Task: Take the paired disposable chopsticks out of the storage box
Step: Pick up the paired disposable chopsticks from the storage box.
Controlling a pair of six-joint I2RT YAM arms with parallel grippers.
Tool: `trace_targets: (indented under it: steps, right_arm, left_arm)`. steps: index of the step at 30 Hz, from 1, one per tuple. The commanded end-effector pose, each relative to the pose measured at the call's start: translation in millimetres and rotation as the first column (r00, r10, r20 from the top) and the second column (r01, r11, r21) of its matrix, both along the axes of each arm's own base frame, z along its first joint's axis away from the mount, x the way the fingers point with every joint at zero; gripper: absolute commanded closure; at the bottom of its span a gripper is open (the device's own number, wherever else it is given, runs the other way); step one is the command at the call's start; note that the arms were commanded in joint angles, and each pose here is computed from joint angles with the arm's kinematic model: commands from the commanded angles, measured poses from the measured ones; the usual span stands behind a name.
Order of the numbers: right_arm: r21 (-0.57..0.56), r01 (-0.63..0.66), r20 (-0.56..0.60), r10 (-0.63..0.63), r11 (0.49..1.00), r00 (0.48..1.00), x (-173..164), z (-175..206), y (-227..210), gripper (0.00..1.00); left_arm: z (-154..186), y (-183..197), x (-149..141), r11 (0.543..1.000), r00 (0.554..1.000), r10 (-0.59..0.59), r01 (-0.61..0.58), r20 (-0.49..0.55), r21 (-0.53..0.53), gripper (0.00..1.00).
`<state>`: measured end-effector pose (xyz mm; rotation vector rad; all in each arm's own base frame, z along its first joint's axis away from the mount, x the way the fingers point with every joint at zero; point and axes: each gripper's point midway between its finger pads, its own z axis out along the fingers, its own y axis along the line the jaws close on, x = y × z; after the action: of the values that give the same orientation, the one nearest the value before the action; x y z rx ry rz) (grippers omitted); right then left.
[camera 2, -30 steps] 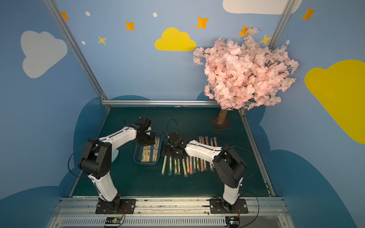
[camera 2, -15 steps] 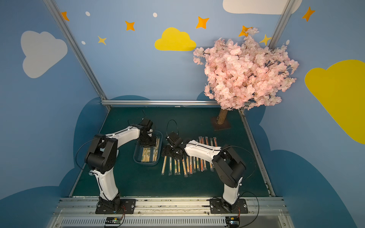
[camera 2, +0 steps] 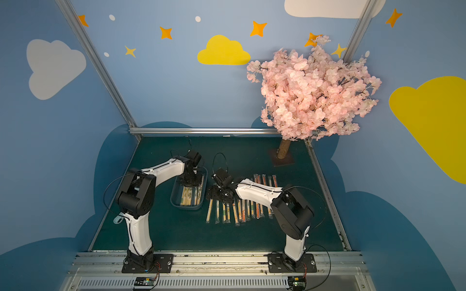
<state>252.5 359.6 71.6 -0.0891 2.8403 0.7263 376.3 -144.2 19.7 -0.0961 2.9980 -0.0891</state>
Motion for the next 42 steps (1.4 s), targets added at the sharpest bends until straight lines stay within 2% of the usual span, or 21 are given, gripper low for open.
trace_targets:
  steps: [1,6,9,14,31,42]
  right_arm:
    - [-0.010,-0.008,-0.004,0.008,1.000,1.000,0,-1,-1,0.06]
    - [-0.009,-0.006,0.000,0.006,1.000,1.000,0,0,-2,0.06]
    - [-0.009,-0.006,0.001,0.006,1.000,1.000,0,1,-2,0.07]
    - [-0.007,-0.008,0.001,0.008,1.000,1.000,-1,0,-2,0.06]
    - [-0.002,-0.012,-0.002,0.012,1.000,1.000,0,0,-1,0.07]
    - [-0.008,-0.007,0.001,0.007,1.000,1.000,0,-1,-2,0.07]
  left_arm:
    - [-12,2,-9,1.000,0.998,-0.010,0.011,-0.060,0.011,0.71]
    - [-19,-2,-14,1.000,0.996,-0.011,0.010,-0.085,-0.012,0.76]
    - [-18,-2,-14,1.000,0.996,-0.012,0.011,-0.085,-0.013,0.86]
    - [-13,-2,-13,1.000,0.998,-0.012,0.011,-0.069,-0.012,0.90]
    - [33,2,2,0.998,1.000,-0.007,0.009,0.028,-0.056,0.93]
    - [90,-8,-1,0.989,0.992,-0.028,0.045,0.122,-0.144,0.94]
